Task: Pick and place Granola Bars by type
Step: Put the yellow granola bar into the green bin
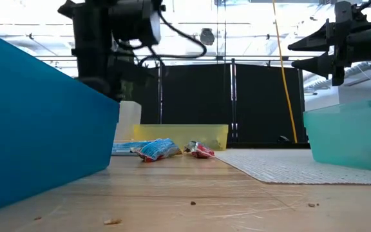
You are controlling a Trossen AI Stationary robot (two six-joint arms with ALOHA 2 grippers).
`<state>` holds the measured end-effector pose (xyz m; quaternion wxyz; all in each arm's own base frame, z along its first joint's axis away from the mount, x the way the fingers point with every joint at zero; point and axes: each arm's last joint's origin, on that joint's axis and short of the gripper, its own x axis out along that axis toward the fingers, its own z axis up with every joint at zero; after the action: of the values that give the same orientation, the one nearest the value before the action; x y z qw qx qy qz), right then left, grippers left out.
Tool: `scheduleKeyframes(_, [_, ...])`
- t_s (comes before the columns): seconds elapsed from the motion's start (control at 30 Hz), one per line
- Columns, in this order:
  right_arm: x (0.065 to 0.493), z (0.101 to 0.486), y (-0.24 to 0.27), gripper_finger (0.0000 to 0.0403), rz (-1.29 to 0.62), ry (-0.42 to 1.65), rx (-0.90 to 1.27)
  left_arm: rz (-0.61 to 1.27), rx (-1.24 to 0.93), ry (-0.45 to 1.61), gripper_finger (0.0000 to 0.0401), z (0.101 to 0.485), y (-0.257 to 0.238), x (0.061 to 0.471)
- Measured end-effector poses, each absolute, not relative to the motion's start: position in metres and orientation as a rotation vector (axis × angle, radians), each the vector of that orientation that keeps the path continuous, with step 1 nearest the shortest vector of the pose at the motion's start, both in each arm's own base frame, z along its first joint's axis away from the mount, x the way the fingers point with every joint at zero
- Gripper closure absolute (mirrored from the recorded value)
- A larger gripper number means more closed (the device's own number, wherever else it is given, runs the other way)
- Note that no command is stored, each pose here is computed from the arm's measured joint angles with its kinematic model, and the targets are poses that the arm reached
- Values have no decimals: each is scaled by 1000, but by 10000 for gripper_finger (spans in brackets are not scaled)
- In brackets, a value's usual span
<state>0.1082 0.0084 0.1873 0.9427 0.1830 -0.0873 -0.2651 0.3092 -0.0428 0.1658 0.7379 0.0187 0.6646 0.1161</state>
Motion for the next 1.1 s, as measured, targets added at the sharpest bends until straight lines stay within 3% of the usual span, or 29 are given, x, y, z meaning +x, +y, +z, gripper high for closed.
scheduleKeyframes(0.4, [108,187,8,151,-541,-178,373,127,283,1513,4,151,-10,304])
scheduleKeyframes(1.1, [108,187,8,151,-541,-178,373,64,296,1396,4,151,-1,316])
